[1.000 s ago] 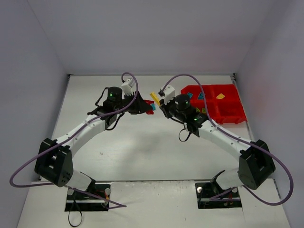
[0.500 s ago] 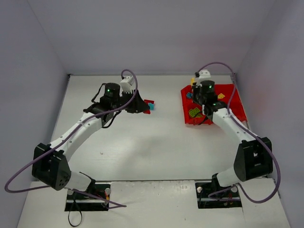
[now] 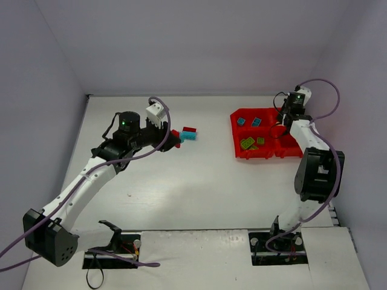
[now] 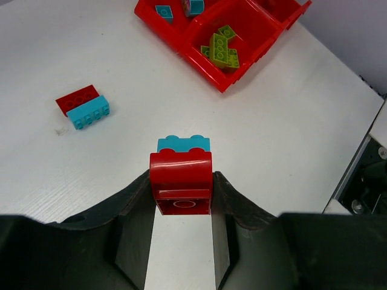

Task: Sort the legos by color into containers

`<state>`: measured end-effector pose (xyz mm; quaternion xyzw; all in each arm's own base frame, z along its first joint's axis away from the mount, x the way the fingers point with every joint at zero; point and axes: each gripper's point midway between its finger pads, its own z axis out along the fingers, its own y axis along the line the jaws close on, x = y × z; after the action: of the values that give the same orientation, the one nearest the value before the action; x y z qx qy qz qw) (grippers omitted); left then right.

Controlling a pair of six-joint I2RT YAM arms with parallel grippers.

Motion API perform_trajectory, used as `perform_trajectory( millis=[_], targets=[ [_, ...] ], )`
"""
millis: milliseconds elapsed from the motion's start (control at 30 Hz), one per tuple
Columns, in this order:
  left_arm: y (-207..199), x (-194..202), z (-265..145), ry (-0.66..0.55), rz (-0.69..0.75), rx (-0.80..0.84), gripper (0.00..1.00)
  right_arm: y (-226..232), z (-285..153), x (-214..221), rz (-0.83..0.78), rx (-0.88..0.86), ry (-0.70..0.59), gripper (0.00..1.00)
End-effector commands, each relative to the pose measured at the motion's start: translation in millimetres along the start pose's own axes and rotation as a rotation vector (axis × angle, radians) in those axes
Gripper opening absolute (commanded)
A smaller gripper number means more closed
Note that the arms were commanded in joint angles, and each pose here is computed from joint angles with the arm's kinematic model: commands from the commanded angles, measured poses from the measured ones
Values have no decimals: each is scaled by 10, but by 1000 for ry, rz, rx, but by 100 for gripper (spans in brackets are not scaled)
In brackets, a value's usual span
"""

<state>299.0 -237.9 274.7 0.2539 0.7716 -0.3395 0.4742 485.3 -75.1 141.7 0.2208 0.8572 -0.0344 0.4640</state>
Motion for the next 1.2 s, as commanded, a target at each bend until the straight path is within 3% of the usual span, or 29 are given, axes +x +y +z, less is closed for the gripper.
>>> perform_trajectory(
  millis=[0, 100, 233, 300, 367, 533, 667, 767, 1000, 1167],
  targets=[
    [-91, -308, -94, -111, 153, 41, 6, -64, 119, -312, 81, 22, -58, 11],
    [-81, -278, -87, -105, 164, 41, 6, -124, 278, -309, 105, 43, -45, 20],
    [-79, -265, -89, -102, 176, 44, 7, -134, 453, -298, 117, 35, -27, 23],
    [-92, -272, -104, -106, 188, 48, 7, -87, 513, -290, 116, 14, -17, 32],
    [-98, -274, -111, -112, 194, 50, 7, -69, 519, -296, 119, 6, -16, 42],
    [-129, -261, -100, -117, 209, 74, 7, 156, 296, -419, 62, -113, -37, 47],
    [-179, -237, -90, -117, 220, 110, 8, 713, -327, -621, -11, -375, -98, 46],
    [-203, -240, -103, -132, 260, 126, 10, 1156, -828, -483, -26, -607, -72, 47],
    [-236, -201, -142, -188, 410, 154, 13, 2103, -1913, 203, -70, -1068, 97, 62],
    [-278, -182, -218, -221, 493, 166, 16, 2535, -2579, 525, -119, -1320, 199, 66]
  ],
)
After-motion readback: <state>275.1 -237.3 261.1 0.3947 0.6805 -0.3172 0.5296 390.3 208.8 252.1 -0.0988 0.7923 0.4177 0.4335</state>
